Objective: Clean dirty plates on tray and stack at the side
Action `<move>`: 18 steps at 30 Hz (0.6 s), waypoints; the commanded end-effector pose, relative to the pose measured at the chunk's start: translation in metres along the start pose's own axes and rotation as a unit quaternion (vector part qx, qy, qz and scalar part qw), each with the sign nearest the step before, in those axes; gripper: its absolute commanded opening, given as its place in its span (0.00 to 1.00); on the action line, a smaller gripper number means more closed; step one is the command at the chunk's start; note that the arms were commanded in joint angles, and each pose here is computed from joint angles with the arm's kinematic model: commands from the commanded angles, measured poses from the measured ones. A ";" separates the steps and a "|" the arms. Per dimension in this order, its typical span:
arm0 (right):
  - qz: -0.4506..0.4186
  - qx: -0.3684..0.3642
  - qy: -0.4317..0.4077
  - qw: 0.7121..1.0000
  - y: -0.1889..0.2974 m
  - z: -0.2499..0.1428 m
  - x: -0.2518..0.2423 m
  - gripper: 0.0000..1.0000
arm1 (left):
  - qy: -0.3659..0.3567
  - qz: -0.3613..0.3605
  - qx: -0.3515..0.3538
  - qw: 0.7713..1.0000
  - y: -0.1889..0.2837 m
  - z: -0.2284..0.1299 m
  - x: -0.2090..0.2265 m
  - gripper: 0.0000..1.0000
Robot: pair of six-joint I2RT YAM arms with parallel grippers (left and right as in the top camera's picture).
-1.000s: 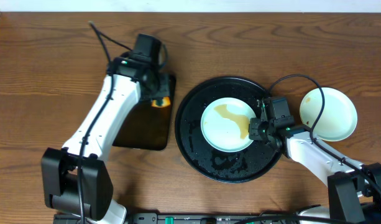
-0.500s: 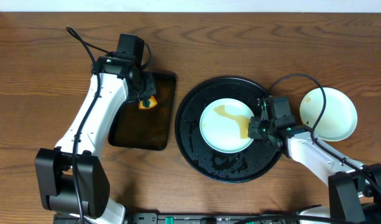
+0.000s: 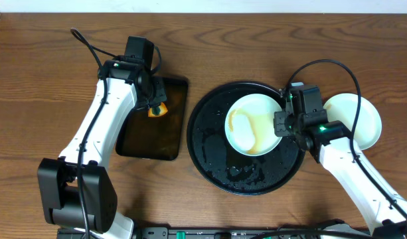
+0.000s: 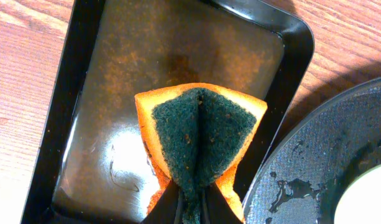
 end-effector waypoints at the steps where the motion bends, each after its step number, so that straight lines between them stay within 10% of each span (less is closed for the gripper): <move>1: -0.038 -0.022 0.033 0.998 0.010 0.008 -0.007 0.01 | 0.005 0.010 0.005 1.000 -0.005 -0.001 0.002 0.08; 18: -0.117 -0.121 0.206 0.964 0.061 0.048 0.006 0.01 | 0.005 0.010 0.005 1.000 -0.005 -0.001 0.002 0.08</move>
Point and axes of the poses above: each gripper's point midway between its finger pads, its own y axis back along the fingers, its own x axis along the line the jaws close on, z = x × y, the point moved 8 cm from there along y, back along the fingers, and after that the axes turned 7 degrees about y, right-handed, at the moved point
